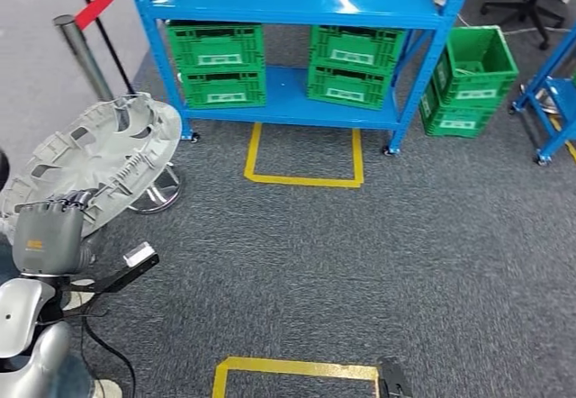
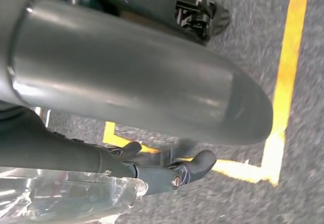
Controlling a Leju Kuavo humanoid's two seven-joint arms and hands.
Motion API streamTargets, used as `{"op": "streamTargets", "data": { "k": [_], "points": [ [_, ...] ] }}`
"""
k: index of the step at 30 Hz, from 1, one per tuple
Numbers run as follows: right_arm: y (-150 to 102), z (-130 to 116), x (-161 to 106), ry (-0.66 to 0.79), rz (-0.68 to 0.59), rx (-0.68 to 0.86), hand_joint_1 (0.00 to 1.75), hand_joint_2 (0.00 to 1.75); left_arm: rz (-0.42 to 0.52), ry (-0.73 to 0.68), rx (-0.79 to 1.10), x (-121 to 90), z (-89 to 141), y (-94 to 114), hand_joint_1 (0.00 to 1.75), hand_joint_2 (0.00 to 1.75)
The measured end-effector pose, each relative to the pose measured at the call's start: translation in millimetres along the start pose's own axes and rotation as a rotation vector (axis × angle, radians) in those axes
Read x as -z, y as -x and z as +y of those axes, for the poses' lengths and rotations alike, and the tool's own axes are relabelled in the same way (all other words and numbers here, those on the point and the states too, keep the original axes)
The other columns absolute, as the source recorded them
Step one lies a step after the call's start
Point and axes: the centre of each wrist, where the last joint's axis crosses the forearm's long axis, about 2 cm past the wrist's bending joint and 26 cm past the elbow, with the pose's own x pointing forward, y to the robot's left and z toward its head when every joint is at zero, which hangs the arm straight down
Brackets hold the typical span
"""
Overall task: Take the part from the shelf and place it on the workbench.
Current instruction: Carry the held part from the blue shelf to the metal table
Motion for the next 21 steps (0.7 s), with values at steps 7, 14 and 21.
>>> {"op": "streamTargets", "data": {
  "k": [7, 14, 21],
  "points": [
    [9.5, -0.2, -2.8, -0.051, -0.03, -0.01, 0.0, 0.0, 0.004, 0.013, -0.001, -5.3, -2.1, 0.4, 1.75, 1.75],
    [14.2, -2.9, -3.7, -0.058, -0.033, -0.012, 0.0, 0.0, 0.011, 0.026, 0.005, -11.6, -3.8, 4.0, 1.75, 1.75],
    [17.8, -3.5, -4.8, -0.071, -0.028, -0.009, 0.0, 0.0, 0.01, 0.028, 0.006, -12.8, -4.2, 4.9, 1.75, 1.75]
  ]
}}
